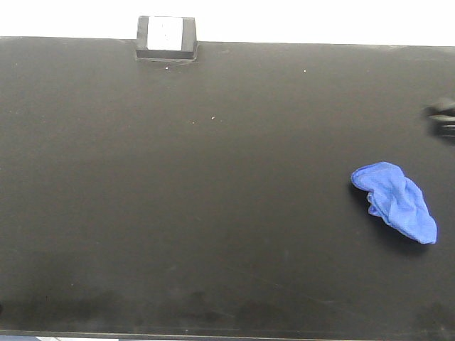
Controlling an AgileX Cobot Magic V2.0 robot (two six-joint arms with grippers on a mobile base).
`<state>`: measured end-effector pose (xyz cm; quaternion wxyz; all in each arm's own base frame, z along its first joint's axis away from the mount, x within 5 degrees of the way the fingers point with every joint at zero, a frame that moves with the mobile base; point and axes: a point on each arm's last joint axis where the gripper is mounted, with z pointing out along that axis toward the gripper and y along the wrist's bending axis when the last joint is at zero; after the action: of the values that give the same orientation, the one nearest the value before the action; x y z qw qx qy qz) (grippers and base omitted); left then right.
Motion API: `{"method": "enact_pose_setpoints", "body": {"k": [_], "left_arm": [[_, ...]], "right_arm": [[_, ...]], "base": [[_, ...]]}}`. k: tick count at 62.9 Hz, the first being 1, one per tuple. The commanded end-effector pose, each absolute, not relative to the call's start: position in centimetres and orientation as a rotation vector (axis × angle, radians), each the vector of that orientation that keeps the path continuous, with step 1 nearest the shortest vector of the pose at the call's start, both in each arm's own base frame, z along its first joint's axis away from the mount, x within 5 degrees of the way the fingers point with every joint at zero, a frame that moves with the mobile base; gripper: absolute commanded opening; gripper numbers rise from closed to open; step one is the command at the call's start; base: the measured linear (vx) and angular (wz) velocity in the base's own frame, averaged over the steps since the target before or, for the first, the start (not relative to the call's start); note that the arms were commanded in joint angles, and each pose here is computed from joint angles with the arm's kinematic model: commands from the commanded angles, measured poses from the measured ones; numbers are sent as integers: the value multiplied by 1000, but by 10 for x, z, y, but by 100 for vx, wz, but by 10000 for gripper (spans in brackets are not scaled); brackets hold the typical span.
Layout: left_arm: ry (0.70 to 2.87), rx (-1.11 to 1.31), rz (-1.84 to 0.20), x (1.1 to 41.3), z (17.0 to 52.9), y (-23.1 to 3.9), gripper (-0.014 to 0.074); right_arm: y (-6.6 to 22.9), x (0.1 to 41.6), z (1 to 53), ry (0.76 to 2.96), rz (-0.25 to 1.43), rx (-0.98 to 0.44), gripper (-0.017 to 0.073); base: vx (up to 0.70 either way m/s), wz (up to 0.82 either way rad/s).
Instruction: Wipe right workspace with blue cloth
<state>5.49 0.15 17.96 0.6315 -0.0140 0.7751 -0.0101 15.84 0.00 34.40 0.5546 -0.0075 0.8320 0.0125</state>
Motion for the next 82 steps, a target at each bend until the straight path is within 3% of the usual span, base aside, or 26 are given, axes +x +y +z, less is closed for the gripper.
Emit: {"method": "enact_pose_setpoints", "body": {"k": [1,6,14,26,66,82], "left_arm": [[1709,-25,-42,56,177,0,-6],[1709,-25,-42,56,177,0,-6],[1709,-25,-42,56,177,0,-6],[1709,-25,-42,56,177,0,-6],[1709,-25,-42,56,177,0,-6],[1710,-25,-42,56,177,0,-6]], "right_arm": [[0,125,373,1806,-3,-39,158],[2,95,381,1725,-8,-48,-17],[2,72,374,1631,-33,-61,-10],[-1,88,334,1575,-93,-73,-7],[-2,96,271,1743,-84,-70,-8],[-2,77,260,1664,-115,-76,-8]], "base": [[0,0],[0,0],[0,0],[0,0],[0,0],[0,0]]}}
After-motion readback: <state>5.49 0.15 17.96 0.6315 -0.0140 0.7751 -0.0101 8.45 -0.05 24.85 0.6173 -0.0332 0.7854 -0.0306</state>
